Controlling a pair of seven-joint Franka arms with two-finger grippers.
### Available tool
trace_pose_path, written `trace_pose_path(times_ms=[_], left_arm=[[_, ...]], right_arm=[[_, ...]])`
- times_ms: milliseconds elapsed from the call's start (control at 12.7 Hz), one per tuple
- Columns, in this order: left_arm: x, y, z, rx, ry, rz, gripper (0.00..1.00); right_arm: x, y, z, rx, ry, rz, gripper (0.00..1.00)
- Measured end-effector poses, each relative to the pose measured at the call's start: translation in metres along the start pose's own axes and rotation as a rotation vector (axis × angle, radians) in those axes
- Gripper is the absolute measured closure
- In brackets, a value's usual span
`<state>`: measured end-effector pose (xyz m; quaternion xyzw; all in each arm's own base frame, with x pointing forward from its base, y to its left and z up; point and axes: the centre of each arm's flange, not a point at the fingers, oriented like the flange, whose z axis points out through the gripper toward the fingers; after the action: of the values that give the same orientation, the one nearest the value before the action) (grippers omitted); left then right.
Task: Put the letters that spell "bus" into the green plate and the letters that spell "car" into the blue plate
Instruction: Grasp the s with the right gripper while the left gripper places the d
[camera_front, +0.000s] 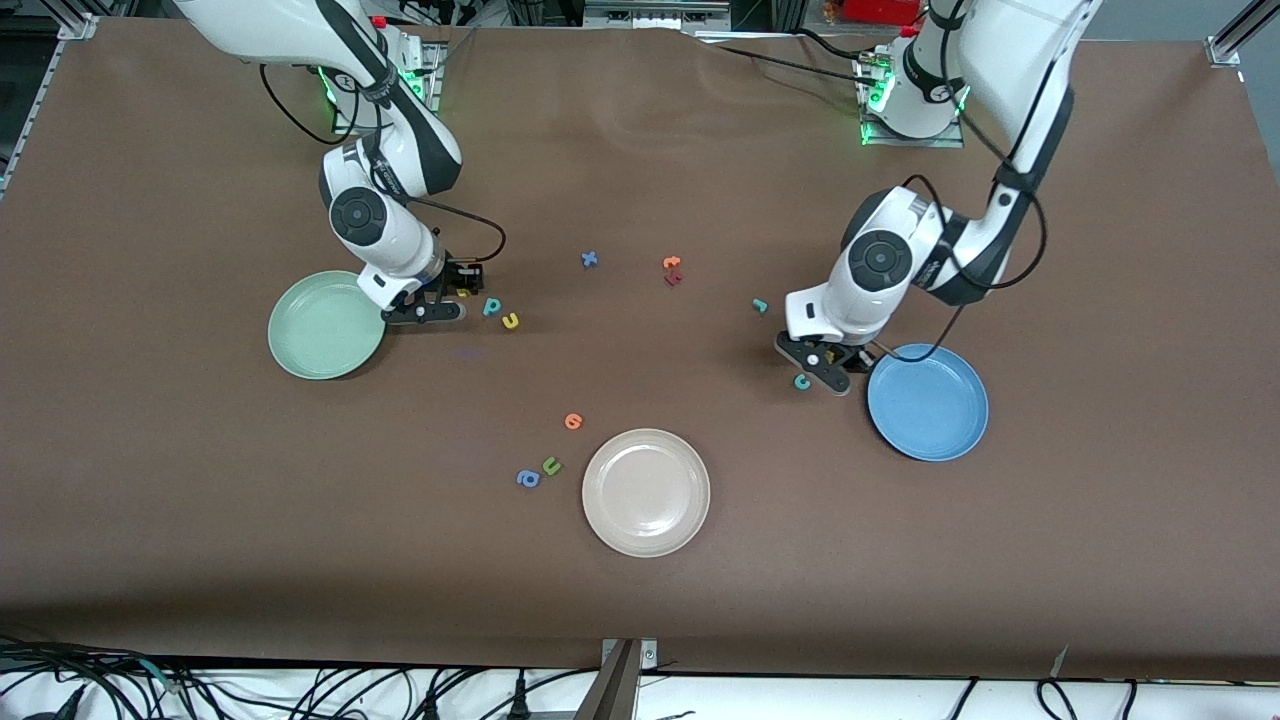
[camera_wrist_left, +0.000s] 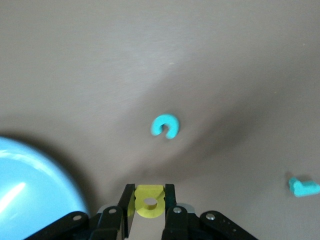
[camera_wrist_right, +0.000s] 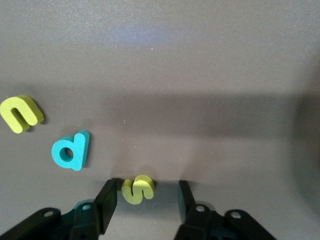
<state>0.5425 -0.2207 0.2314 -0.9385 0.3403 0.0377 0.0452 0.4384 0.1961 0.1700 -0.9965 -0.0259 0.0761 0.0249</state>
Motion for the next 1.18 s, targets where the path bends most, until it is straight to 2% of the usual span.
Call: trace_pose_path(times_ms=[236,473,709,866,1182], left_arm=[[-0.011,-0.052,-0.034,0.008,-0.027,0.045,0.72],[-0.033,-0.101,-0.019,-0.013,-0.045,0.089,0.72],[-0.034,-0.105,0.003,-0.028,-0.043,0.098,0.72],[-0.031,-0.102,0.011,-0.034,-0.043,0.104,0.56],[-0.024,-0.096,0.005,-0.03,-0.024,0.115,0.12]], right_arm=[[0.0,0.0,0.0,0.0,0.001,0.001,0.41],[0.0,0.0,0.0,0.001,0.002,0.007,0.41],[0.0,0.0,0.0,0.001,0.002,0.01,0.42],[0.0,0.0,0.0,0.001,0.002,0.028,0.43],[-0.001,-0.003,0.0,0.003,0.003,0.042,0.43]])
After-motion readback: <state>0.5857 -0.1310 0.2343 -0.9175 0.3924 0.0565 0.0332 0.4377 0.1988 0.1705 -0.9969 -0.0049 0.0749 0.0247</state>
